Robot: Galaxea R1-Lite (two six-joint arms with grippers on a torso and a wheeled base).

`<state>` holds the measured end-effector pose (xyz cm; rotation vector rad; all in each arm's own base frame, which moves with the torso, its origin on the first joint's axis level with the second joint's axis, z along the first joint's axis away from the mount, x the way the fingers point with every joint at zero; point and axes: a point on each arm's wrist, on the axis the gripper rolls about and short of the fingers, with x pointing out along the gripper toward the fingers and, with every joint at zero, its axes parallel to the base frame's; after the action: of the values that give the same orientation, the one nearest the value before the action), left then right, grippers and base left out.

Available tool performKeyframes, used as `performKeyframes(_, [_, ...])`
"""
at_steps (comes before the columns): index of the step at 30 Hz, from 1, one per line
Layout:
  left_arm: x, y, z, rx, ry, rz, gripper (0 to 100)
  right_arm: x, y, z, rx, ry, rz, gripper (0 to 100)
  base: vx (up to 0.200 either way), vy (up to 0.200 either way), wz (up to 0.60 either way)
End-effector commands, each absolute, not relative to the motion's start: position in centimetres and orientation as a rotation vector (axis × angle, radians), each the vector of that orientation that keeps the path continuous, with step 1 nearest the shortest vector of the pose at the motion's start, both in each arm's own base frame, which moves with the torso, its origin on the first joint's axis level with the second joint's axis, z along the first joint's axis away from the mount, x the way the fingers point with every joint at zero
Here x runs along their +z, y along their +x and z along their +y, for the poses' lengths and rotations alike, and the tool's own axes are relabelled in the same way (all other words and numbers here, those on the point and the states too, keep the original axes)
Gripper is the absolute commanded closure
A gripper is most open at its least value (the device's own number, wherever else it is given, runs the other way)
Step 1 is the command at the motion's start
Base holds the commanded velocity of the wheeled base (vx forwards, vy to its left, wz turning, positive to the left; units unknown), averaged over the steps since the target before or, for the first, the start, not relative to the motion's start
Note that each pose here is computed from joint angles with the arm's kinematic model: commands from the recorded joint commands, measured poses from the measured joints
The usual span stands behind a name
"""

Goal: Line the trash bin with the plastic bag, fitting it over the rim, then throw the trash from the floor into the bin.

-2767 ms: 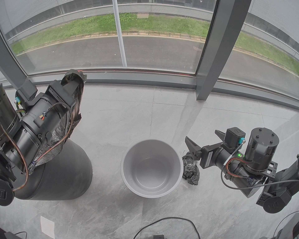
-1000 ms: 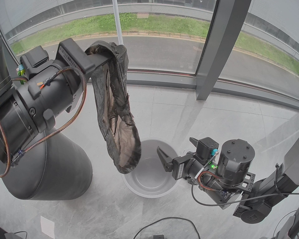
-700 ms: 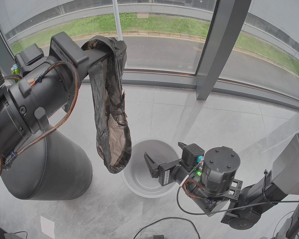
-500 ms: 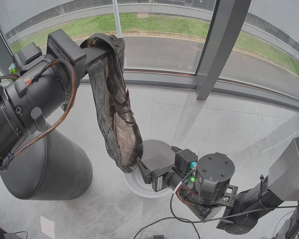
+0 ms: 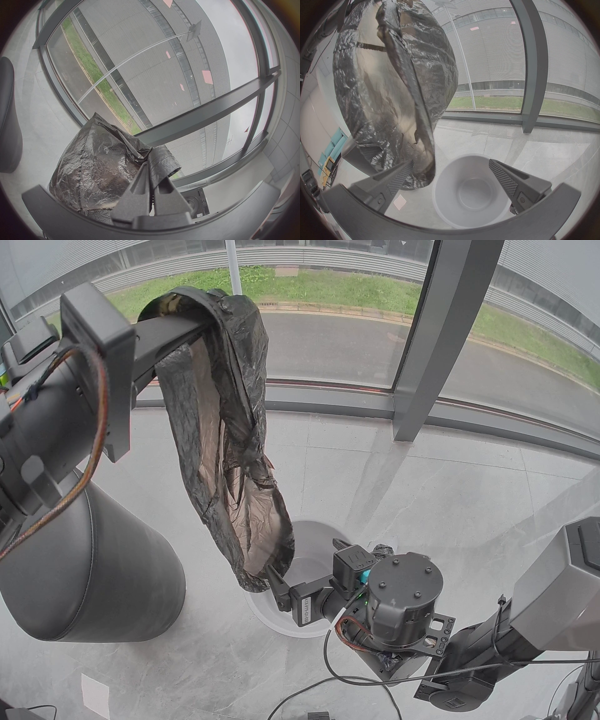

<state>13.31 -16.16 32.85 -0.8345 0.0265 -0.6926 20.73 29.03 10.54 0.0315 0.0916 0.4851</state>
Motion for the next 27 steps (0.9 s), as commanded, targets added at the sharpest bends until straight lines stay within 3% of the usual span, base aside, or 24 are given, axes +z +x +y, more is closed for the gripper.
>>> performKeyframes(1, [33.4, 12.5, -15.5, -0.715, -0.85, 0.009, 100, 10.0, 21.3, 29.8, 0.484, 0.025, 0.091, 0, 0.0, 0.0, 0.0])
performKeyframes(27, [33.6, 11.4, -15.4, -0.762, -0.884, 0.033, 100, 10.3, 21.7, 31.7, 0.506, 0.048, 0.059, 0, 0.0, 0.0, 0.0])
